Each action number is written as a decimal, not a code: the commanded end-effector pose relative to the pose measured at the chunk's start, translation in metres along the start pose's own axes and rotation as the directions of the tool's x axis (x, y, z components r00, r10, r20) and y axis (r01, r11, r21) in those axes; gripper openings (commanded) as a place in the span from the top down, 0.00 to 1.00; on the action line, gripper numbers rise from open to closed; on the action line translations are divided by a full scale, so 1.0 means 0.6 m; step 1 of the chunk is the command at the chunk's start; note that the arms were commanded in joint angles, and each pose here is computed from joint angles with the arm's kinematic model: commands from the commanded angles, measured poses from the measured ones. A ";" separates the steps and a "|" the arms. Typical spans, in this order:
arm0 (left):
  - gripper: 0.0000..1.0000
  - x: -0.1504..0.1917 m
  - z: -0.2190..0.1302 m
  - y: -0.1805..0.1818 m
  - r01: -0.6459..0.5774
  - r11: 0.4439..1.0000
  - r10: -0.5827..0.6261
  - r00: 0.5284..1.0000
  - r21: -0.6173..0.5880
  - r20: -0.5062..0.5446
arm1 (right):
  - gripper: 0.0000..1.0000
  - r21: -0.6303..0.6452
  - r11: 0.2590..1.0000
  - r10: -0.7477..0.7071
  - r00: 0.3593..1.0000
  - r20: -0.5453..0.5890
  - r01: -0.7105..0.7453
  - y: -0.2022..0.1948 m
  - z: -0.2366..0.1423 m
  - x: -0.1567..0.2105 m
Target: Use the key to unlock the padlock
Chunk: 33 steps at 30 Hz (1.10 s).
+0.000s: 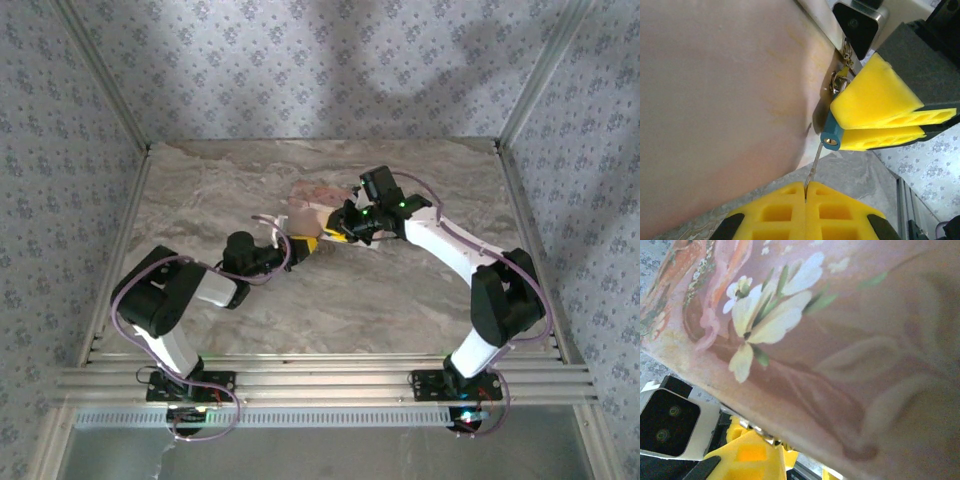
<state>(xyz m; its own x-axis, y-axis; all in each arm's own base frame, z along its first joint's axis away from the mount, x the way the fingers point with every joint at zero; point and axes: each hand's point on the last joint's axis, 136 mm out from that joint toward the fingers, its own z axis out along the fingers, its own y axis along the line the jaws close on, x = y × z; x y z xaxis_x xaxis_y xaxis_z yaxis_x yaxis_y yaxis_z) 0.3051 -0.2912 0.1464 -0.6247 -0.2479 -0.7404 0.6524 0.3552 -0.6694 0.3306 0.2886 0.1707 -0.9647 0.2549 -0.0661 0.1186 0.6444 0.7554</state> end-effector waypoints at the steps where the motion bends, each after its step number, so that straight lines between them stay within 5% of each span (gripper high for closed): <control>1: 1.00 -0.023 0.011 -0.030 -0.033 0.996 0.030 0.999 0.084 0.030 | 1.00 -0.093 0.994 -0.053 0.998 0.036 0.056 0.048 -0.026 -0.005; 33: 1.00 -0.048 0.011 -0.040 -0.001 0.993 -0.008 0.997 0.122 0.076 | 1.00 -0.069 0.995 -0.066 0.998 0.008 0.067 0.029 -0.010 0.010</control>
<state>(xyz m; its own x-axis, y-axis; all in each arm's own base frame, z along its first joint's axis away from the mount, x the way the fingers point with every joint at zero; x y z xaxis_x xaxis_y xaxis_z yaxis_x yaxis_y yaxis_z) 0.3066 -0.2988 0.1502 -0.6676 -0.2630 -0.6965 0.6341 0.2894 -0.7171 0.3341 0.2906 0.1724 -0.9618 0.2597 -0.0868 0.1013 0.6321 0.7682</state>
